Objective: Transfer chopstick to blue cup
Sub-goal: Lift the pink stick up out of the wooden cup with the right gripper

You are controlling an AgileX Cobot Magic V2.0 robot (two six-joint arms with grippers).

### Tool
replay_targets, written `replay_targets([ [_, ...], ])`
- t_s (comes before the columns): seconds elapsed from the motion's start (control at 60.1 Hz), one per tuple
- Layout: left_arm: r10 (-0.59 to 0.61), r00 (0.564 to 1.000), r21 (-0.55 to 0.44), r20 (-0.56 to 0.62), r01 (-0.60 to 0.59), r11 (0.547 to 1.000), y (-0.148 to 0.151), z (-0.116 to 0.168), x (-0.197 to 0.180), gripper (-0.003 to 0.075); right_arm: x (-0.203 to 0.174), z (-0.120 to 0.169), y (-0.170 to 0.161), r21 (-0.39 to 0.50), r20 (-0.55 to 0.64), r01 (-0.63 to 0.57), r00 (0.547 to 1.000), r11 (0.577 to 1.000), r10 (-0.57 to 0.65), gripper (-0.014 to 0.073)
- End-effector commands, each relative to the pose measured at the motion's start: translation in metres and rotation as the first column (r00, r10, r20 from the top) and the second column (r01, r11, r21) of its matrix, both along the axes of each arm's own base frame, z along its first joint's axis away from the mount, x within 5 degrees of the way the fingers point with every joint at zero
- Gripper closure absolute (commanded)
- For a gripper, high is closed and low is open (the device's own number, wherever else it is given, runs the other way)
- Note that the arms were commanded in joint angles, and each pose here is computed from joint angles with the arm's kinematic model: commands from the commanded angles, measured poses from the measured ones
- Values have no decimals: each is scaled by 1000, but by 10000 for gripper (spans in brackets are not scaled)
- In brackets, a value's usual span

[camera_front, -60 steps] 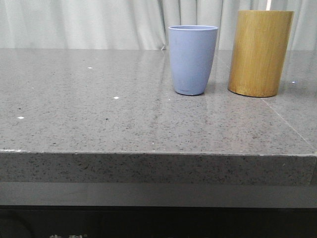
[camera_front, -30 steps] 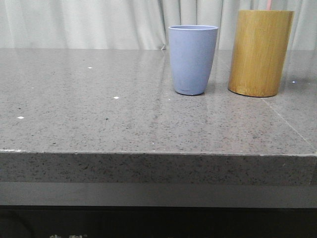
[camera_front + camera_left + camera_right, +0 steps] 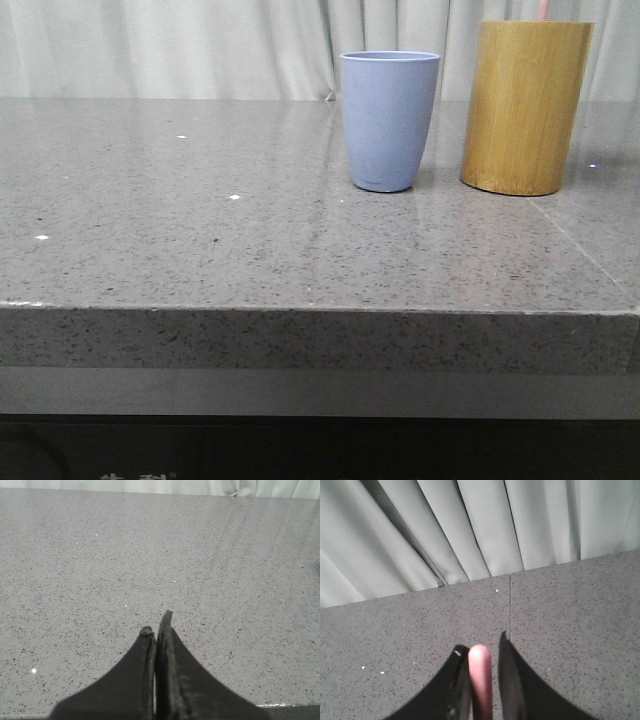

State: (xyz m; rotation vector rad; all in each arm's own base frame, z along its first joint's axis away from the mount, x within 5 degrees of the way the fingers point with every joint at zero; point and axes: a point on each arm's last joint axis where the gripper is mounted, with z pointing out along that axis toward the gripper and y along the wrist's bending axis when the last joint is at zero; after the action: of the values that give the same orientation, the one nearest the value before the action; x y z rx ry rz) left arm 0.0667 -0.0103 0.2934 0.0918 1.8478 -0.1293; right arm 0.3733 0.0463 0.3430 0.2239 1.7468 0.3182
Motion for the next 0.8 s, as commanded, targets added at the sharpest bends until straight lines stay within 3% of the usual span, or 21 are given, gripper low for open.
replay_targets([
  [0.0, -2, 995, -24, 96, 4, 1000, -1, 15, 1, 739, -7, 36, -5, 17, 162, 38, 986, 999, -40, 552],
  [0.233, -2, 995, -24, 96, 4, 1000, -1, 15, 1, 739, -8, 39, -1, 19, 182, 33, 983, 999, -36, 580],
  [0.399, -2, 995, -24, 96, 4, 1000, -1, 15, 1, 739, -19, 58, 1, 22, 278, 41, 959, 999, -46, 580],
  [0.616, -2, 995, -24, 96, 4, 1000, -1, 15, 1, 739, -55, 108, 0, -142, 522, 70, 853, 987, 14, 580],
  [0.782, -2, 995, -24, 96, 4, 1000, -1, 15, 1, 739, -88, 139, 0, -260, 636, 104, 766, 960, 89, 580],
])
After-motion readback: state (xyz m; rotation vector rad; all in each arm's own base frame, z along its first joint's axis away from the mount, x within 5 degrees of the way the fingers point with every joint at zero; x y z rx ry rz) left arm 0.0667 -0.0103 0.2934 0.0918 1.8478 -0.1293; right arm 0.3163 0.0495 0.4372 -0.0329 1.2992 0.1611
